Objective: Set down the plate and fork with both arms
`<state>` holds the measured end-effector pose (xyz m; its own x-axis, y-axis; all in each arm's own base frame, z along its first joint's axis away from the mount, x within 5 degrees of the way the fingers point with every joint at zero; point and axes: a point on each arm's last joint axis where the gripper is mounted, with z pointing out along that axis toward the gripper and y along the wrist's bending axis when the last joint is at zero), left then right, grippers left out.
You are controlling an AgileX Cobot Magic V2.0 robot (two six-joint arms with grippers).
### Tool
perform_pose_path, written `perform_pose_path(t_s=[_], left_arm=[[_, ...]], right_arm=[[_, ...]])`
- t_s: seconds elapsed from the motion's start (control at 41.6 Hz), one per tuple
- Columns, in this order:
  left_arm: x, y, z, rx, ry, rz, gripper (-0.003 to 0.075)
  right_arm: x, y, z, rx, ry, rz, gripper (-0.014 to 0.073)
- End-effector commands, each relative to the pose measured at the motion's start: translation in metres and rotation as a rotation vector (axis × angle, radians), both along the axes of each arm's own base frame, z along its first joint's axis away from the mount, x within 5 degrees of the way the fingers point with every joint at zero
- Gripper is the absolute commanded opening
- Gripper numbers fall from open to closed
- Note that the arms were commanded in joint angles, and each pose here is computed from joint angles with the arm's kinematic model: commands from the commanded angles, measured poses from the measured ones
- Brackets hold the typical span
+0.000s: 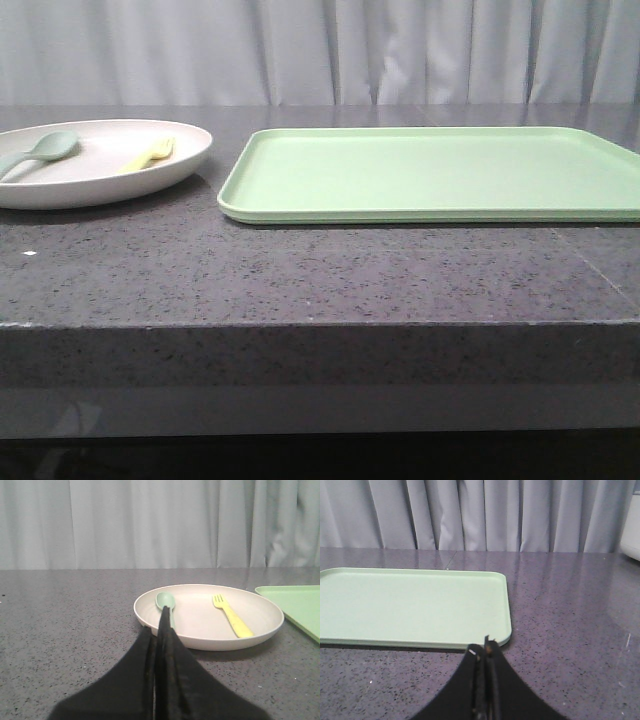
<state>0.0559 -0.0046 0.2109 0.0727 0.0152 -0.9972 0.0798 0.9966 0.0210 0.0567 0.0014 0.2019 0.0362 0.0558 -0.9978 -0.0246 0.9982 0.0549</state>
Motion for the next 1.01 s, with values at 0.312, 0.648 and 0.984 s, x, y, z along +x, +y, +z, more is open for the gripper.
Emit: perform_pose_path(t_s=[0.312, 0.648, 0.984], left_arm=[[-0.002, 0.001, 0.006, -0.027, -0.092, 0.002, -0.002], [-0.006, 0.002, 0.019, -0.039, -0.233, 0.009, -0.002], [-0.025, 0.002, 0.103, -0.034, -0.218, -0.008, -0.002]], right_arm=[[-0.002, -0.001, 0.011, -0.004, -0.113, -0.014, -0.0066], [-0.003, -0.001, 0.012, -0.005, -0.128, -0.015, -0.0066], [-0.022, 0.0, 0.087, -0.013, -0.186, -0.001, -0.0066]])
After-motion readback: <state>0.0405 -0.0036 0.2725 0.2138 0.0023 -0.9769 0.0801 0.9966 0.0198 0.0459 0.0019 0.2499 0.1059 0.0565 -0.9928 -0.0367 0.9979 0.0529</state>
